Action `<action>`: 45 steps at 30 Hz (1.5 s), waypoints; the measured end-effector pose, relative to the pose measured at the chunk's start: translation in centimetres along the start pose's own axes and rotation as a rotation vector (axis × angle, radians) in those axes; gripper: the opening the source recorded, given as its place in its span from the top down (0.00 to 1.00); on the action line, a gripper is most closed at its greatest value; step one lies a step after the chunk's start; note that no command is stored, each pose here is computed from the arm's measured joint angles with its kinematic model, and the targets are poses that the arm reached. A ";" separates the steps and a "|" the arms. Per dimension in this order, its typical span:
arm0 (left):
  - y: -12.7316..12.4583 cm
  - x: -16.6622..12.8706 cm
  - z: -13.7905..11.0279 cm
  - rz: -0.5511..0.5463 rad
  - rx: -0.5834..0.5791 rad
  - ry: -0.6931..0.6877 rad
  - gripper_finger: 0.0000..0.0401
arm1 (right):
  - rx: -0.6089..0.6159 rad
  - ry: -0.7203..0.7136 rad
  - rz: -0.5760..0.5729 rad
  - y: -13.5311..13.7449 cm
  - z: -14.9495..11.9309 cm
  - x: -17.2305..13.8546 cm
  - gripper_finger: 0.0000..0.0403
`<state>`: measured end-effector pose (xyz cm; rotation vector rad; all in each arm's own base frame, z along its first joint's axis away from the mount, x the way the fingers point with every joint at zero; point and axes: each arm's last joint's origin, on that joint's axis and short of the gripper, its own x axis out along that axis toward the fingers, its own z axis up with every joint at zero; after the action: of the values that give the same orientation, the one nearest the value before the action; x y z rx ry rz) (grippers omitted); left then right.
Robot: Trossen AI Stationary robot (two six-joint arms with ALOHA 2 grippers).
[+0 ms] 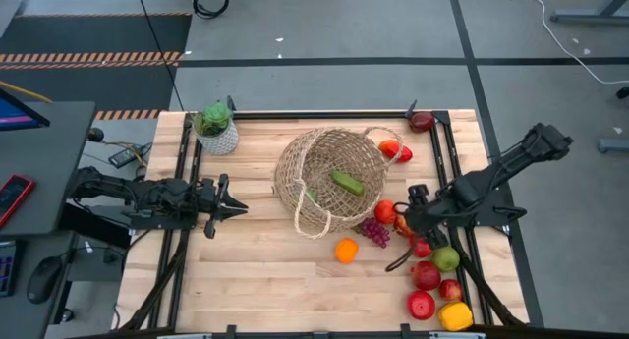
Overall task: Build produce basket
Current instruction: Put the red apple into the woven basket
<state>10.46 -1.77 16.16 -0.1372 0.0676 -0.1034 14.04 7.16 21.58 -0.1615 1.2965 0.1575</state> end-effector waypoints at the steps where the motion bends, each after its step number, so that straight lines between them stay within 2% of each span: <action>1: 0.0 0.0 0.0 0.000 0.000 0.000 0.85 | -0.001 0.015 -0.007 0.0 0.1 0.2 0.11; 11: 0.0 0.0 0.0 0.000 0.000 0.000 0.86 | 0.008 0.135 -0.132 -0.1 0.7 1.3 0.11; 22: 0.0 0.0 0.0 0.000 0.000 -0.001 0.85 | -0.085 0.244 -0.066 0.3 1.3 3.1 0.11; 28: 0.0 0.0 0.0 0.000 0.000 -0.001 0.86 | -0.094 0.299 -0.071 0.5 1.7 4.3 0.11; 45: 0.0 0.0 0.0 0.000 0.000 -0.001 0.85 | -0.146 0.316 -0.037 1.2 2.3 5.8 0.12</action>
<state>10.46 -1.77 16.18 -0.1374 0.0664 -0.1035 17.50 8.92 16.54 -0.3451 1.5960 0.2007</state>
